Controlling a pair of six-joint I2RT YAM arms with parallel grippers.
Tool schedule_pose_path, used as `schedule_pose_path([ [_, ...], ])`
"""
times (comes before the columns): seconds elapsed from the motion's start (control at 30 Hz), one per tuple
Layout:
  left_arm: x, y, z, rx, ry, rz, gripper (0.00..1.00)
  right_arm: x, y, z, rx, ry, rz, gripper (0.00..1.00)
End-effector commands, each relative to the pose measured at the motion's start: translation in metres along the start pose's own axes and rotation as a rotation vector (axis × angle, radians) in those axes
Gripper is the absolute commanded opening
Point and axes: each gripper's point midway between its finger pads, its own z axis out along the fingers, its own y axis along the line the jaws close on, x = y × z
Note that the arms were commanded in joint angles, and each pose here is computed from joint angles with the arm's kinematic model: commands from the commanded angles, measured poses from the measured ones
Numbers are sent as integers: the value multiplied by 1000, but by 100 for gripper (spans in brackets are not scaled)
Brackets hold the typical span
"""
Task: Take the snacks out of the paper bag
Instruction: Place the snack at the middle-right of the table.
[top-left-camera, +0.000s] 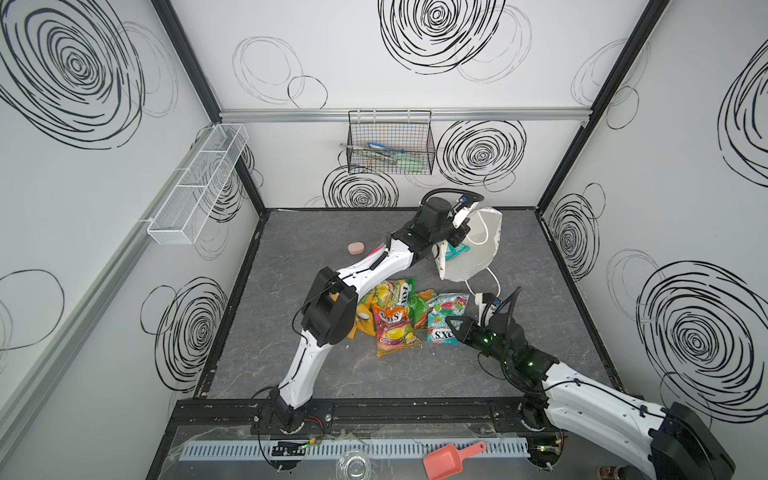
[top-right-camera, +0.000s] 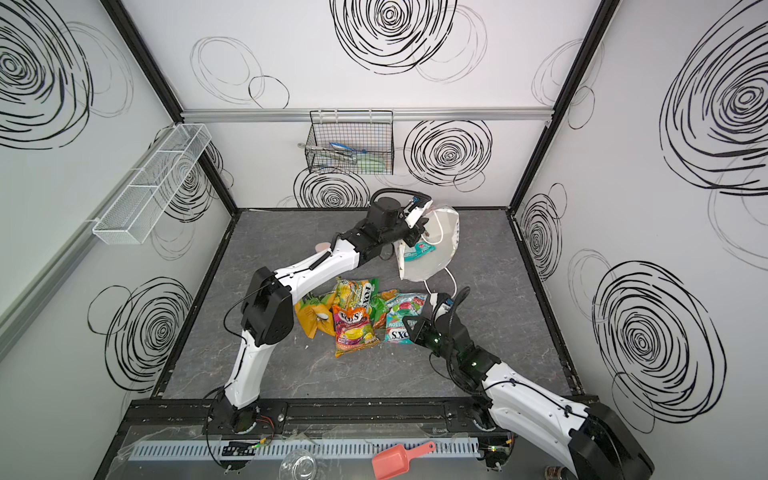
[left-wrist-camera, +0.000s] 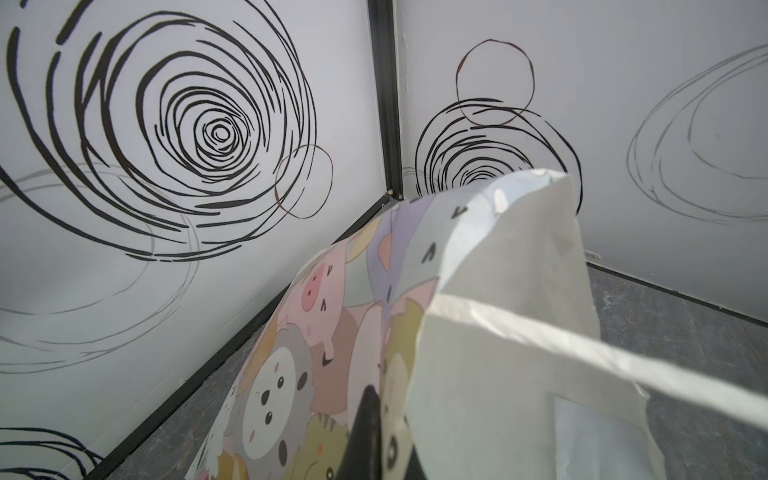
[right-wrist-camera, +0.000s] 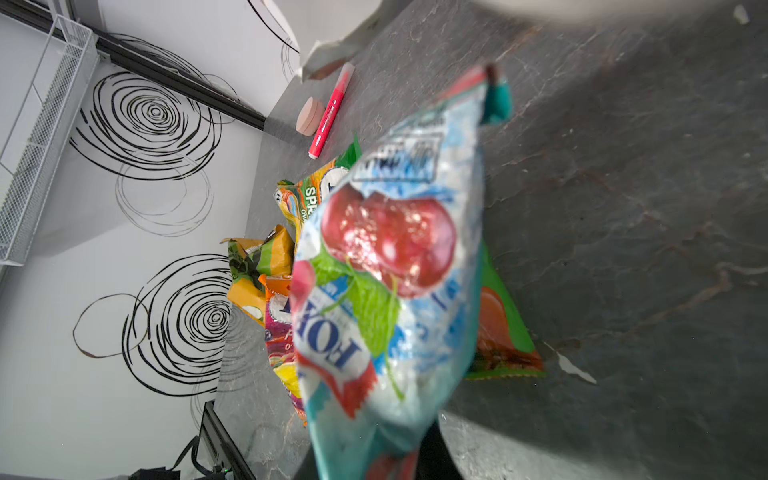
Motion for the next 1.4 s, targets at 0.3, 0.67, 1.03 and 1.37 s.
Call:
schedule_pose_path([
  [0.3,-28,-3,-10,-27,-70,35,0,-23,-49,2,206,-55,82,57],
  [0.67,-23,-4,-7,-33,-55,32,0,-41,-58,-38,323,-96,-40,100],
  [1.03,-17,-5,-3,-23,-30,20,0,-100,30,-104,190,-256,-192,99],
  [1.37,-13,-4,-4,-22,-10,-22,0,-148,128,-90,33,-243,-527,98],
])
